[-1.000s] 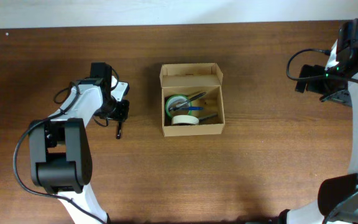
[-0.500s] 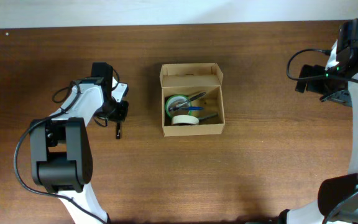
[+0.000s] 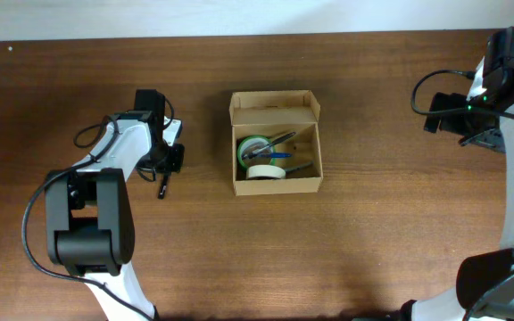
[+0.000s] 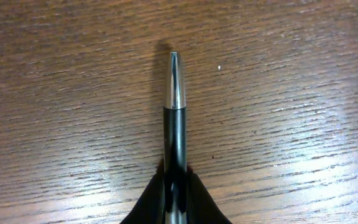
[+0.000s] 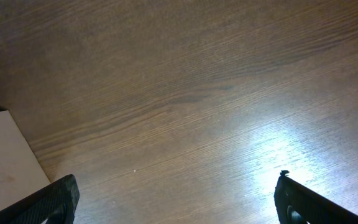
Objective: Pack container
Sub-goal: 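Lower the left gripper and grasp the black pen, then carry the black pen right into the box and release it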
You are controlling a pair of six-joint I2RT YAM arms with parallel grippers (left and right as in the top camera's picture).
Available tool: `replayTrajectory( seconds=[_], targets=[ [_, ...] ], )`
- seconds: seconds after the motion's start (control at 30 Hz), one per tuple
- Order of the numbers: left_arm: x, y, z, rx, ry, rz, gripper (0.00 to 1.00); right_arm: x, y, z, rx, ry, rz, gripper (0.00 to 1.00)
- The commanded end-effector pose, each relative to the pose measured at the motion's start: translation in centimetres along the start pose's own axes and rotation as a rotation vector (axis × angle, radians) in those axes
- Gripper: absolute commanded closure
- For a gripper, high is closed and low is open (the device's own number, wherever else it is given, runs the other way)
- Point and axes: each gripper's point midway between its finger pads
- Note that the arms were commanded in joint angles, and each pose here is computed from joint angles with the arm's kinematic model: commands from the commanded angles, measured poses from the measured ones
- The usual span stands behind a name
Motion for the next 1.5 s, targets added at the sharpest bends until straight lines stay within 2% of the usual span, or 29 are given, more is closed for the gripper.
replayTrajectory(
  seconds=[0.0, 0.03, 0.23, 0.33, 0.43, 0.47, 0.53, 0.63, 0.73, 0.87, 1.0, 1.13, 1.27, 1.47],
  targets=[
    [-1.1, -0.4, -1.9, -0.025, 0.055, 0.066, 0.95, 0.1, -0.2, -0.1, 0.000, 0.001, -0.008, 0.01],
    [-1.0, -0.6, -1.9, -0.032, 0.052, 0.066, 0.98, 0.1, -0.2, -0.1, 0.000, 0.001, -0.008, 0.01],
    [0.2, -0.2, -0.3, -0.028, 0.030, 0.027, 0.98, 0.1, -0.2, -0.1, 0.000, 0.001, -0.008, 0.01],
    [3.6, 1.1, 5.0, 0.001, -0.053, -0.029, 0.98, 0.1, -0.2, -0.1, 0.000, 0.001, -0.008, 0.01],
    [7.5, 2.3, 12.2, 0.051, -0.197, -0.069, 0.98, 0.1, -0.2, -0.1, 0.000, 0.001, -0.008, 0.01],
    [9.7, 2.4, 17.3, 0.073, -0.305, -0.131, 0.98, 0.1, -0.2, -0.1, 0.000, 0.001, -0.007, 0.01],
    [11.4, 1.0, 22.6, 0.069, -0.425, -0.265, 0.98, 0.1, -0.2, -0.1, 0.000, 0.001, -0.007, 0.01],
    [12.3, -2.7, 28.7, 0.066, -0.552, -0.519, 0.98, 0.1, -0.2, -0.1, 0.000, 0.001, -0.008, 0.01],
    [11.8, -7.8, 31.9, 0.062, -0.604, -0.782, 0.98, 0.1, -0.2, -0.1, 0.000, 0.001, -0.008, 0.01],
    [9.9, -15.3, 31.4, 0.018, -0.556, -1.145, 0.98, 0.1, -0.2, -0.1, 0.000, 0.001, -0.007, 0.01],
    [8.5, -20.3, 28.7, -0.052, -0.475, -1.336, 0.98, 0.1, -0.2, -0.1, 0.000, 0.001, -0.008, 0.01],
    [8.0, -22.6, 24.0, -0.093, -0.343, -1.436, 0.98, 0.1, -0.2, -0.1, 0.000, 0.001, -0.008, 0.01],
    [8.1, -23.1, 19.0, -0.151, -0.225, -1.443, 0.98, 0.1, -0.2, -0.1, 0.000, 0.001, -0.007, 0.01],
    [9.4, -23.8, 14.1, -0.186, -0.169, -1.441, 0.98, 0.1, -0.2, -0.1, 0.000, 0.001, -0.008, 0.01]
  ],
)
Point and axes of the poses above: each gripper's point midway between its finger pads, its own z axis back along the fingers, its own y axis along the line the jaws close on, x = y × z, and after that the axes turned 11 degrees about -z, right-handed
